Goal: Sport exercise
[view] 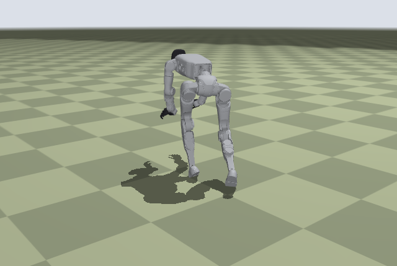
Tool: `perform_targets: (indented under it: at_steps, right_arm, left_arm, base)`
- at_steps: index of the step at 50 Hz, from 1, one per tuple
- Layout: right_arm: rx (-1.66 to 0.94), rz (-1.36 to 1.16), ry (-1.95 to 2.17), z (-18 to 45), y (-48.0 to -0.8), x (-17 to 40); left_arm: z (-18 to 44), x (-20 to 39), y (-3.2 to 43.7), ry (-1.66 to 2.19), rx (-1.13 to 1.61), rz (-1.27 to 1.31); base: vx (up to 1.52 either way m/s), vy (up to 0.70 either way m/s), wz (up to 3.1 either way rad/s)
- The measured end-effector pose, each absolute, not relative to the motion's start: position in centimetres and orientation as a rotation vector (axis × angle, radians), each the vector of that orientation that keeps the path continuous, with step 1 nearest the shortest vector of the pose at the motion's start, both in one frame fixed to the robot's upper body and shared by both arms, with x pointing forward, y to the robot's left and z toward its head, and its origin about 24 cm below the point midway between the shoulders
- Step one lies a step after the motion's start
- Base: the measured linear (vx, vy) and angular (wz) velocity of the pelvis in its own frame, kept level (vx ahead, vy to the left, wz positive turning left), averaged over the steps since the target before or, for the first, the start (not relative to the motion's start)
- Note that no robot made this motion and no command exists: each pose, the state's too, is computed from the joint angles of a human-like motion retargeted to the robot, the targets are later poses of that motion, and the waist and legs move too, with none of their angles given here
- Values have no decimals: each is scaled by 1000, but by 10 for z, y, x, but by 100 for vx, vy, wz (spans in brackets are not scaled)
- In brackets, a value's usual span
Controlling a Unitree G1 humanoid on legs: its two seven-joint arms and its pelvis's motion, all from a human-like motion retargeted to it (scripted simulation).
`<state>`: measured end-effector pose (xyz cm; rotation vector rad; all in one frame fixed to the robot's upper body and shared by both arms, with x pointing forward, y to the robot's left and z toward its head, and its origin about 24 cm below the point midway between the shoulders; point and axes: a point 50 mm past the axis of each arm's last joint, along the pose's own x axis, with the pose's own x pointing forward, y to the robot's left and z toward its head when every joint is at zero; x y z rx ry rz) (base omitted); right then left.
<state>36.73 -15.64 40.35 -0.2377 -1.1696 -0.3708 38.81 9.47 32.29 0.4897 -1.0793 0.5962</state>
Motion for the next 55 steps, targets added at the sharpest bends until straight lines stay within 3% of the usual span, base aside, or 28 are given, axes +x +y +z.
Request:
perform_targets:
  at_steps: [17, 28, 44, 55]
  right_arm:
    - [-47, -531, -1452, 392, -139, 327]
    - [-124, -676, -1646, 402, -142, 302]
    - [-376, -757, -1593, 388, -146, 323]
    - [-644, -738, -1519, 365, -154, 341]
  left_arm:
    - [246, 362, 125, -1141, 471, 599]
    - [235, 345, 148, -1219, 512, 622]
    - [308, 371, 186, -1215, 685, 976]
    - [359, 372, 155, -1282, 697, 1000]
  base:
    - [13, -6, 55]
    - [0, -3, 60]
    - [-3, 1, 7]
    - [-6, 2, 59]
